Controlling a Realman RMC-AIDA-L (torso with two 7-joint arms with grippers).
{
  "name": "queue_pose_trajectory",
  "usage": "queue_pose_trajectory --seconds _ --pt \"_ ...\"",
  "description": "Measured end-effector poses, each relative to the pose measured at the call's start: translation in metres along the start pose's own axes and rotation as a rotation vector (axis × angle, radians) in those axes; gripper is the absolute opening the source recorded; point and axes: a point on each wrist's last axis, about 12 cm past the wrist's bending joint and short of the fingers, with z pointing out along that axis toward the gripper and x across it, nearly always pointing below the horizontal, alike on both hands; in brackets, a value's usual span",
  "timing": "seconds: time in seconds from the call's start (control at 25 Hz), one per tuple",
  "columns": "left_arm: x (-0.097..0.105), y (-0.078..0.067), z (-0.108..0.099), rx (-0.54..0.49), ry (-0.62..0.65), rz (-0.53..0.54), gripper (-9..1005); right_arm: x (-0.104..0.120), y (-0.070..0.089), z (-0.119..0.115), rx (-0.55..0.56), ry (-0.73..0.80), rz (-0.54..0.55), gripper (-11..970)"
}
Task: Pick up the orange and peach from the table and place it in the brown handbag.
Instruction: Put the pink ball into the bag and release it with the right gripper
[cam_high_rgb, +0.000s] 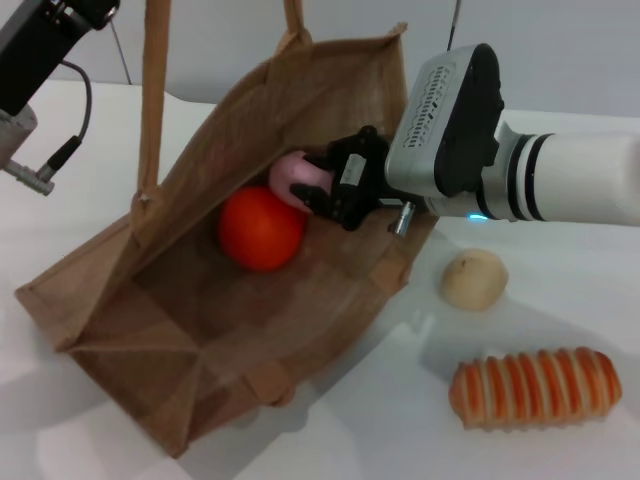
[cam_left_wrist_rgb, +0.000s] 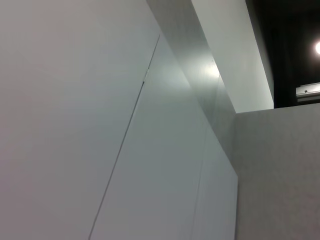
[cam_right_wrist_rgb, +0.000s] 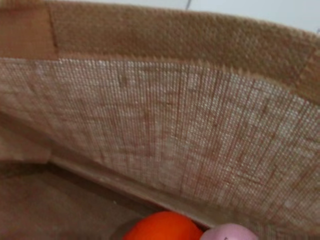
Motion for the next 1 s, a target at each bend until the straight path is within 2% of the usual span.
queue_pose_trajectory --seconds 0.36,0.6,0.8,0.92,1.0 --pt "-0.001 0.000 -0.004 -0.018 -0.008 0.004 142 0.003 -0.001 0.000 0.009 0.009 0.007 324" --pt "-0.002 0.001 -0.007 -0.030 -0.005 0.012 150 0.003 -0.001 0.000 0.010 0.005 0.024 370" --pt "-0.005 0.002 -0.015 -0.067 -0.022 0.030 158 0.001 0.001 -0.003 -0.029 -0.029 0.072 612" --pt "-0.007 0.003 -0.023 -0.106 -0.034 0.043 162 0.002 0.004 -0.007 -0.073 -0.051 0.097 810" --pt "-0.008 0.004 -0.027 -0.130 -0.036 0.048 165 0.005 0.004 -0.013 -0.097 -0.070 0.125 829"
